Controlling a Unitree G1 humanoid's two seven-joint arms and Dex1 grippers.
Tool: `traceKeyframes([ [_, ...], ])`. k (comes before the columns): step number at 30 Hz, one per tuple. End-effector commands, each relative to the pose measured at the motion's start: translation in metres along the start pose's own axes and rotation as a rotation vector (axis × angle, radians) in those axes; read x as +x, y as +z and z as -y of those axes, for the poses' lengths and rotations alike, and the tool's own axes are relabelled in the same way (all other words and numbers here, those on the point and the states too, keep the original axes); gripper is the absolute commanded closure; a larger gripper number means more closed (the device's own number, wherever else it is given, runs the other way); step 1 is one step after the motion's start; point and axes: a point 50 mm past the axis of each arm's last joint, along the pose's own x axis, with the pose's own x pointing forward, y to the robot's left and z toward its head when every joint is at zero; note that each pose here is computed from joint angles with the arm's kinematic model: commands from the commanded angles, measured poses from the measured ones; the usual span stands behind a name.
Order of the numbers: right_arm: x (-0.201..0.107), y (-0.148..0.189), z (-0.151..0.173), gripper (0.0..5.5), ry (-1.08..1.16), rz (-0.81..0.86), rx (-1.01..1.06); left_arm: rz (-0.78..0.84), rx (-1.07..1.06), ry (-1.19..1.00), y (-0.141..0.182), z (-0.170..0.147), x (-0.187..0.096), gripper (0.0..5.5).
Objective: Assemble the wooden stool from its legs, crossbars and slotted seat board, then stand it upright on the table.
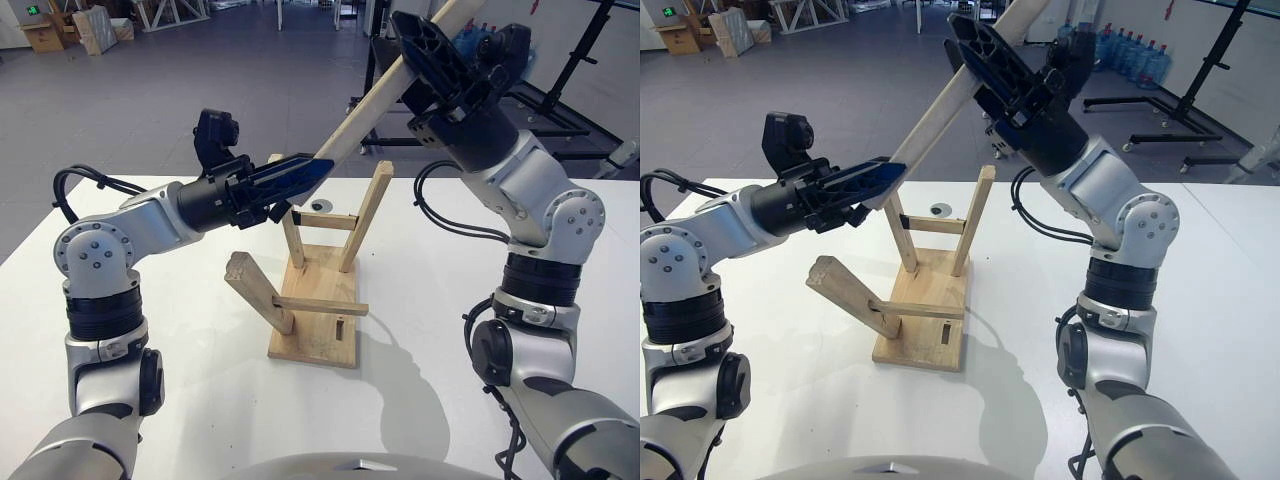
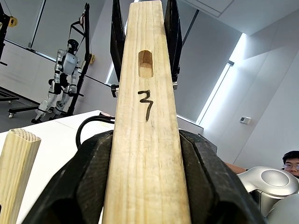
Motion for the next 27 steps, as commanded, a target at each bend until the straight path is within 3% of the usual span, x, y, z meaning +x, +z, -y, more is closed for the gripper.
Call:
traceKeyframes([
  [1,-0.008,-0.003,0.003,3.33,-0.039,-0.01,-0.024,0.007,0.023,0.018,0.001,0.0,-0.001,3.46],
  [6,-0.01,-0.005,0.002,3.4,-0.053,-0.005,-0.063,0.008,0.047,0.061,0.003,-0.004,0.0,3.46],
  [11,-0.015,-0.008,0.009,3.44,-0.11,0.01,-0.123,0.106,0.105,0.163,0.013,-0.008,-0.004,2.45],
  [15,-0.03,-0.008,0.015,3.44,-0.193,-0.008,-0.205,0.296,0.141,0.249,0.04,0.001,-0.024,1.91],
  [19,-0.071,-0.012,0.004,3.45,-0.318,-0.123,-0.466,0.518,0.152,0.447,0.059,0.005,-0.065,1.22],
  [23,-0.115,-0.018,-0.014,3.45,-0.402,-0.253,-0.658,0.624,0.107,0.89,0.027,-0.009,-0.137,0.55],
  [27,-0.135,-0.036,-0.014,3.45,-0.339,-0.273,-0.693,0.644,0.083,1.064,0.007,-0.016,-0.156,0.5],
])
